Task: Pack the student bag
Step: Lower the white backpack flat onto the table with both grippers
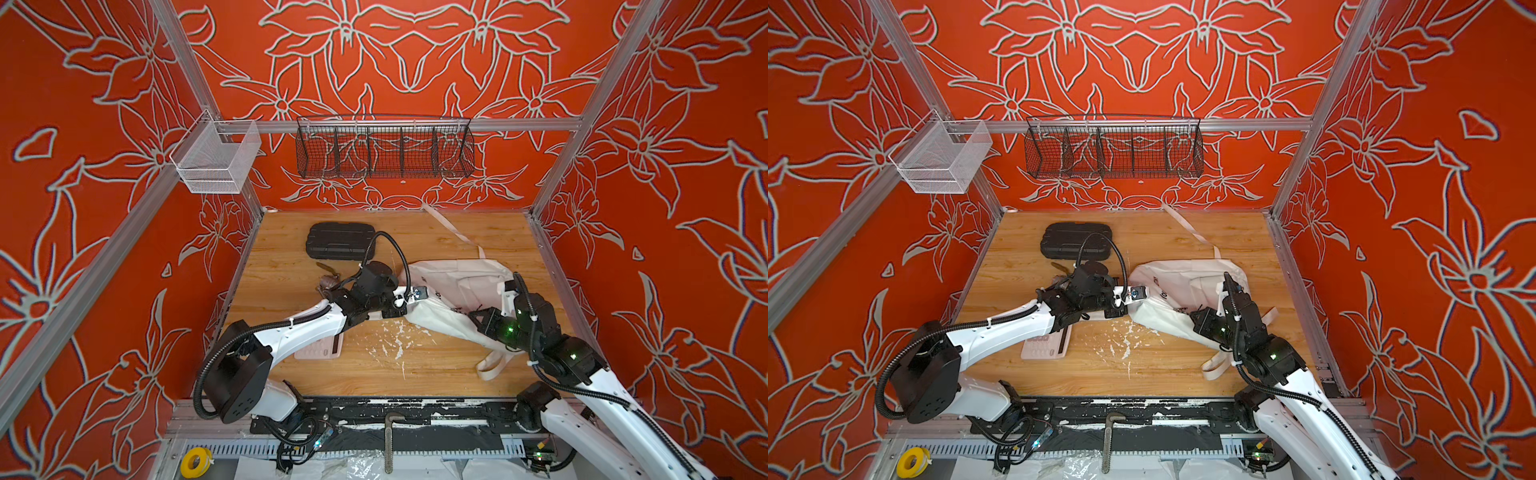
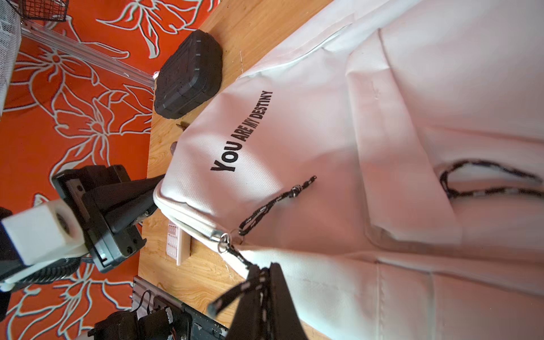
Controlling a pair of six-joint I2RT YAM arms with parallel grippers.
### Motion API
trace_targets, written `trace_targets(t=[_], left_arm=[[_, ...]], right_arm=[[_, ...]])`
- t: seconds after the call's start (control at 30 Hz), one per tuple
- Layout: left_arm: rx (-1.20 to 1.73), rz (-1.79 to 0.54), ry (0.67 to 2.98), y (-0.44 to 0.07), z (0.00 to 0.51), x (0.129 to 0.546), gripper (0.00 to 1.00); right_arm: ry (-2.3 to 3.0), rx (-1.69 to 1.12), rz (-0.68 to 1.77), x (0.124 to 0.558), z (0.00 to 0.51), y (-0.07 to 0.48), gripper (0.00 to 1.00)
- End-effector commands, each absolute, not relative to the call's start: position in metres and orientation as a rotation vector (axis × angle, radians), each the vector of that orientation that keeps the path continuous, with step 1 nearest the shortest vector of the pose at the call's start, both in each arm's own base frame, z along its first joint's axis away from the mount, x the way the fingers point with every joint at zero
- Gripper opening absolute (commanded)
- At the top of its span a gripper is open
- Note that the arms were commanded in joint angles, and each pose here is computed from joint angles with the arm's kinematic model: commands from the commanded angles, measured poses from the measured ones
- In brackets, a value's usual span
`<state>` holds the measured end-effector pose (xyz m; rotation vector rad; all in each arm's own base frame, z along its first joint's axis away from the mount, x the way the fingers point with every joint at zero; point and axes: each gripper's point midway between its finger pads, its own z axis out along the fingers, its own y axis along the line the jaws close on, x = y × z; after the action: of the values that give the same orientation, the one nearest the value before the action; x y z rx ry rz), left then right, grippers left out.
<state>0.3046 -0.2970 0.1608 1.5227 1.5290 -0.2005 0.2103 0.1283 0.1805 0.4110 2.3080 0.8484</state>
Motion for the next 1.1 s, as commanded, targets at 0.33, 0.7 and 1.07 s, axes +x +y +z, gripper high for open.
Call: trace_targets(t=[0.33, 0.7, 1.07], left_arm=[[1.455, -0.154, 1.643, -0.280, 0.150, 0.299, 0.00], [1.558, -0.091, 1.696, -0.286, 0.109, 0.260, 0.00], [1.412, -0.037, 1.743, -0.294, 0.148, 0.254, 0.82]], right_arm=[[2.356, 0.398, 0.514, 0.228, 0.150, 0.097, 0.02], [2.466, 0.203, 0.481, 0.236, 0.138, 0.114, 0.36], [2.480, 0.154, 0.259, 0.260, 0.159, 0.100, 0.54]])
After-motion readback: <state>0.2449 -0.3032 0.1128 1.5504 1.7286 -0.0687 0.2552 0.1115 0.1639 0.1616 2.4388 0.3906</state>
